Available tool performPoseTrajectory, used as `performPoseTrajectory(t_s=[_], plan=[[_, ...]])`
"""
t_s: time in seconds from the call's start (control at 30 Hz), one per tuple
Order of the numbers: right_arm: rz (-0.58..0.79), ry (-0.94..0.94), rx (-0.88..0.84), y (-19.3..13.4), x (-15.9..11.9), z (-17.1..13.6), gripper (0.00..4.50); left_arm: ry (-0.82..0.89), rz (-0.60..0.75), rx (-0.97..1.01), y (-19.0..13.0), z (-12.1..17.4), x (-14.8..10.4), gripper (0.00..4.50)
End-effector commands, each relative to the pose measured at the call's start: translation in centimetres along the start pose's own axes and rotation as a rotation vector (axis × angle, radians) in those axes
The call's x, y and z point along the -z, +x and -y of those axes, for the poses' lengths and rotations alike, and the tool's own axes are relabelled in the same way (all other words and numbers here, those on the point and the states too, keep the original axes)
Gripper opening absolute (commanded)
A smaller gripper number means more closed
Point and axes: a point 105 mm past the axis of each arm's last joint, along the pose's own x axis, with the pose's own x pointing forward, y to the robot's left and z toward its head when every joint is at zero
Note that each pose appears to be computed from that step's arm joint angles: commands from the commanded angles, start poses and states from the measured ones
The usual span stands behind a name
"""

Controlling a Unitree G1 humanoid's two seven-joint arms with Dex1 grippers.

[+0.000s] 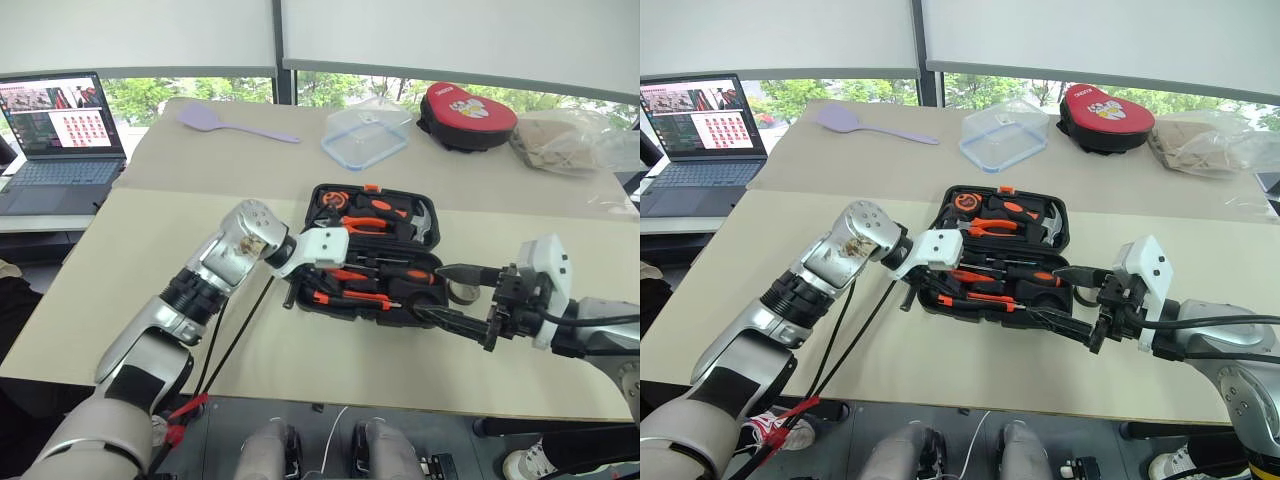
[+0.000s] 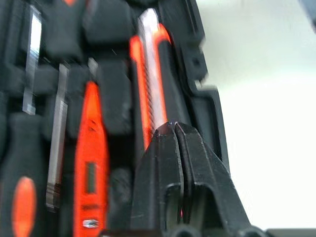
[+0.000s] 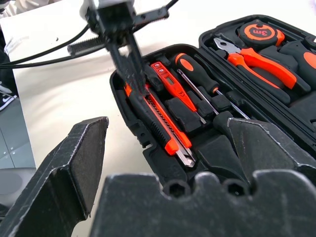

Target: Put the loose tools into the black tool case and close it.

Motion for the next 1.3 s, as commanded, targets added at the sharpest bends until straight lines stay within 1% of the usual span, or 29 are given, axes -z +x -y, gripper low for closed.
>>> performPoseTrajectory(t_s=[0.03, 0.17, 0.3, 0.53, 0.7, 0.77, 0.83, 0.9, 1.1, 1.2, 1.3], plan=[[0.033, -0.04, 0.006, 0.0, -0.8, 0.0, 4.5, 0.034, -0.067, 0.035, 1.1, 0.6, 0.9, 0.06], [0.032, -0.034, 0.011, 0.1, -0.7, 0.1, 4.5, 0.091, -0.152, 0.033, 2.1, 0.6, 2.5, 0.06], [0.033, -0.028, 0.019, 0.1, -0.6, 0.2, 4.5, 0.114, -0.189, 0.035, 2.7, 0.7, 3.5, 0.06], [0.016, -0.025, 0.027, 0.0, -0.2, 0.4, 4.5, 0.113, -0.187, 0.054, 3.1, 1.2, 4.0, 0.06], [0.01, -0.027, 0.026, -0.2, -0.2, 0.5, 4.5, 0.031, -0.077, -0.025, 1.7, -0.8, 1.7, 0.06], [0.009, -0.029, 0.025, -0.2, -0.2, 0.6, 4.5, -0.006, 0.022, -0.049, 0.6, -1.7, -0.3, 0.06], [0.009, -0.031, 0.025, -0.2, -0.2, 0.6, 4.5, -0.031, 0.092, -0.051, -0.3, -2.1, -1.7, 0.06], [0.008, -0.032, 0.023, -0.2, -0.2, 0.6, 4.5, -0.03, 0.119, -0.025, -0.9, -1.8, -2.4, 0.06], [0.007, -0.033, 0.015, 0.0, 0.0, 0.3, 4.5, 0.0, 0.069, 0.048, 0.0, 0.0, -1.6, 0.06], [0.005, -0.032, 0.018, -0.1, 0.1, 0.3, 4.5, 0.021, 0.013, 0.082, 0.8, 0.9, -0.5, 0.06], [0.003, -0.03, 0.023, -0.1, 0.2, 0.3, 4.5, 0.057, -0.05, 0.057, 1.5, 0.7, 0.6, 0.06]])
